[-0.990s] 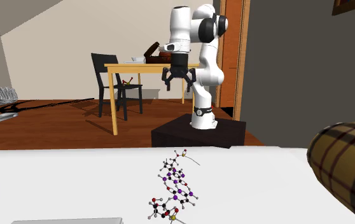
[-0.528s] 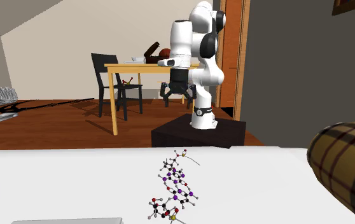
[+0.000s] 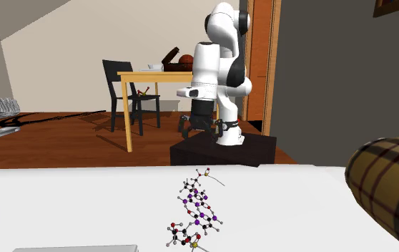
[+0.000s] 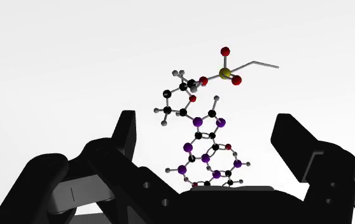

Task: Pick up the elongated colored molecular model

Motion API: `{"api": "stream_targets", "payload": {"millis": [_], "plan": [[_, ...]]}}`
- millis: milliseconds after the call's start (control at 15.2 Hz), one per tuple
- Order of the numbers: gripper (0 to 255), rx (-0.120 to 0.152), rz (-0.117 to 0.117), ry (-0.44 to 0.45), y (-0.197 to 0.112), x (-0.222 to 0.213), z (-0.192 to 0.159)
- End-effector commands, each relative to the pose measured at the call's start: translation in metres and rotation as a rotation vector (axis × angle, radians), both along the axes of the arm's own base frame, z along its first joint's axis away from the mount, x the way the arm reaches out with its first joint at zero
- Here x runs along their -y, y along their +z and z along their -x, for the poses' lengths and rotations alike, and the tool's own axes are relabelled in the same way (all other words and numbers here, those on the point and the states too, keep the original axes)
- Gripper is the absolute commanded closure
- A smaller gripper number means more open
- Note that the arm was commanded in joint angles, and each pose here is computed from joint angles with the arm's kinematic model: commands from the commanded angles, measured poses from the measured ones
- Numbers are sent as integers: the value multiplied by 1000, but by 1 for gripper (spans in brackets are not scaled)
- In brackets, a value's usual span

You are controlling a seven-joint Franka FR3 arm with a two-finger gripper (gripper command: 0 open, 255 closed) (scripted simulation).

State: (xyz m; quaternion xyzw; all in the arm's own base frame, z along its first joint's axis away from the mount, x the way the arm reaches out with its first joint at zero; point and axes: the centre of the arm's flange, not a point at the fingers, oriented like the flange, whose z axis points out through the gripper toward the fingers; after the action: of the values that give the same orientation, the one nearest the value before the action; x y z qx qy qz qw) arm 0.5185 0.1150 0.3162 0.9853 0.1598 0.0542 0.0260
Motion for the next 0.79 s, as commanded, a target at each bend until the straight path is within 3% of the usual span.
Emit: {"api": "stream_targets", "payload": {"millis": [0,528,726], "plan": [[0,13,1,13,-16,-10,-12],[0,62,9,62,-83,-53,-76],[0,63,9,62,-94,-53,-76]]}}
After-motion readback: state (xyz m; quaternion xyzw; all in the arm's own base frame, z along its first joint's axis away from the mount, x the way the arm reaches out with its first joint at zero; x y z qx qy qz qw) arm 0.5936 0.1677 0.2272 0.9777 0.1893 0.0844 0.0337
